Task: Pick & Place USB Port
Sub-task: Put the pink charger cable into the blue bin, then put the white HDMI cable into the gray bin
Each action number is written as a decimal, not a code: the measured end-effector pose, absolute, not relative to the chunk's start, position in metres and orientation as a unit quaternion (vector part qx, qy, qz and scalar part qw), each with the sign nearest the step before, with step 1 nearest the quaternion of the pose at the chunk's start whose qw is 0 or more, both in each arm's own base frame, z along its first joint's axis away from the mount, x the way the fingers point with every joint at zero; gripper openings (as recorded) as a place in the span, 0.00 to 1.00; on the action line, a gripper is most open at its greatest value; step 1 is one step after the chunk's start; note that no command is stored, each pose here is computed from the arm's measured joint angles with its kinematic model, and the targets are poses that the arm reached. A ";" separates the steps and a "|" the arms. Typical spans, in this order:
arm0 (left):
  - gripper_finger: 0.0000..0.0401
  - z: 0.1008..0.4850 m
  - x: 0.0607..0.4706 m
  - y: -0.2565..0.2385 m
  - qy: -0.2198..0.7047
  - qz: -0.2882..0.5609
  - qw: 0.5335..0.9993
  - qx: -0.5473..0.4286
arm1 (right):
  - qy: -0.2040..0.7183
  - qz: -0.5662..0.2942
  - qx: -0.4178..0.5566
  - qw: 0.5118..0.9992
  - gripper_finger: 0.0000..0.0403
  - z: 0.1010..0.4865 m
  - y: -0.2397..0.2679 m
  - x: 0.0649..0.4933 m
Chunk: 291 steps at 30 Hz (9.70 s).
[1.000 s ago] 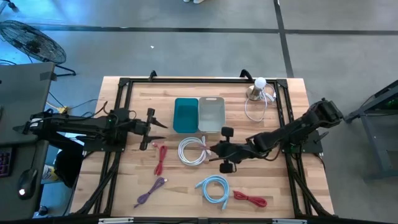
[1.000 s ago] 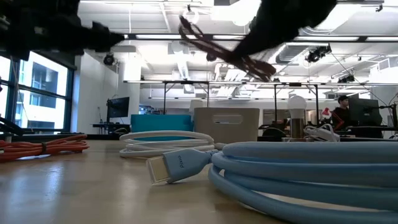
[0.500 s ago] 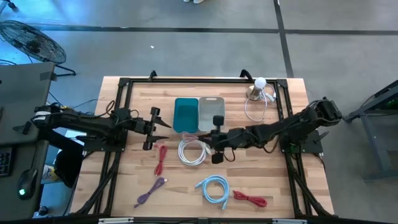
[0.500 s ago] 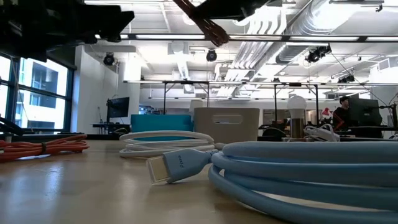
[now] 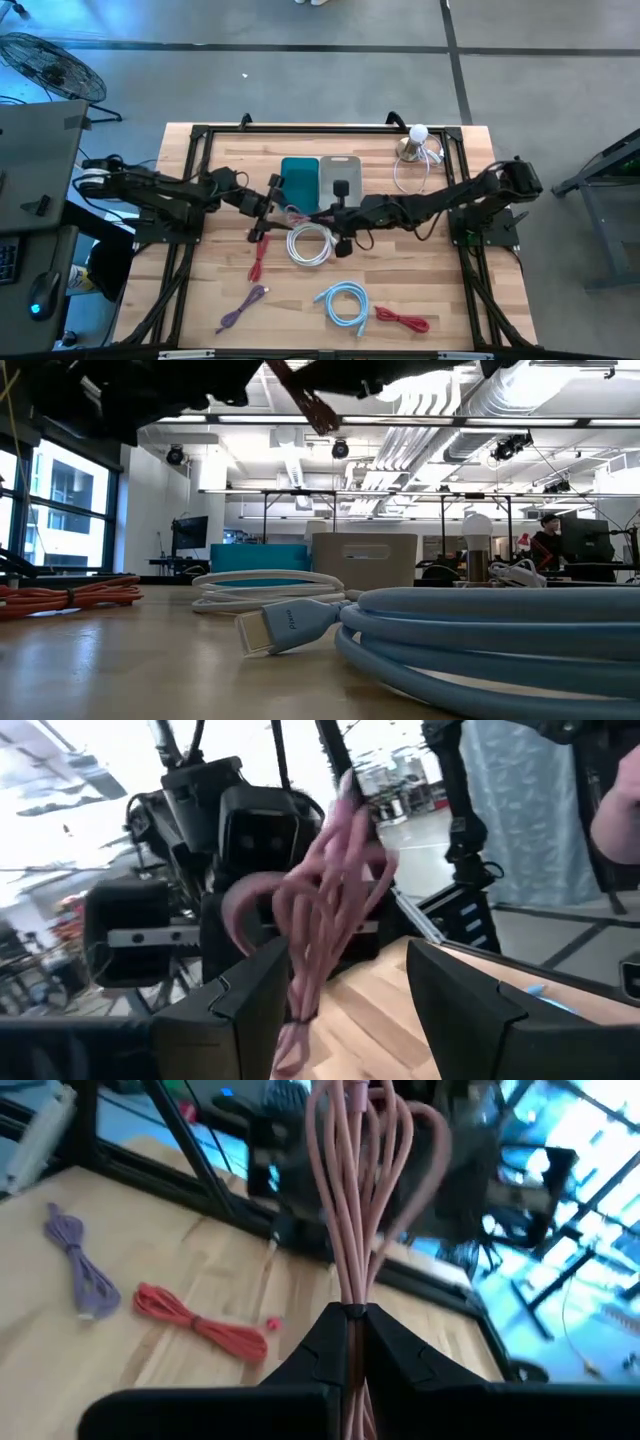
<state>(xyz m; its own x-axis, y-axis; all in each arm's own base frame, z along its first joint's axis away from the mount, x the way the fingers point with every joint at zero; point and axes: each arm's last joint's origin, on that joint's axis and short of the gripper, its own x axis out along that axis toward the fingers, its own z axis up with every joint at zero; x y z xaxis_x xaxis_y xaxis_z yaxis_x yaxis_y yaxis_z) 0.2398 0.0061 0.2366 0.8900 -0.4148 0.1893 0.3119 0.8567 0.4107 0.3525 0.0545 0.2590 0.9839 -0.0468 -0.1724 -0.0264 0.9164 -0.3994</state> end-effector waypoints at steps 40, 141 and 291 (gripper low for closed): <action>0.02 0.242 0.260 0.011 -0.124 -0.133 0.950 0.254 | 0.114 -0.103 -0.213 0.965 0.41 0.258 0.069 0.347; 0.36 0.157 0.236 0.110 0.281 -0.012 0.906 0.316 | 0.151 -0.173 -0.239 0.944 0.63 0.252 0.092 0.337; 0.36 0.188 0.230 -0.061 0.322 -0.235 0.813 0.424 | 0.323 0.047 -0.072 0.943 0.63 0.196 0.101 0.335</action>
<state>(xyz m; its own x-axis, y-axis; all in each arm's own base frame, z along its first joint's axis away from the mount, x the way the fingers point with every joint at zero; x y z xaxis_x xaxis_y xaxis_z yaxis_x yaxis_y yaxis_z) 0.2302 -0.0609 0.1883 0.6820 -0.1085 -0.7233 0.6550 0.5305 0.5380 0.3351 0.1014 0.1963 0.7873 0.0418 -0.6152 -0.1348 0.9852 -0.1056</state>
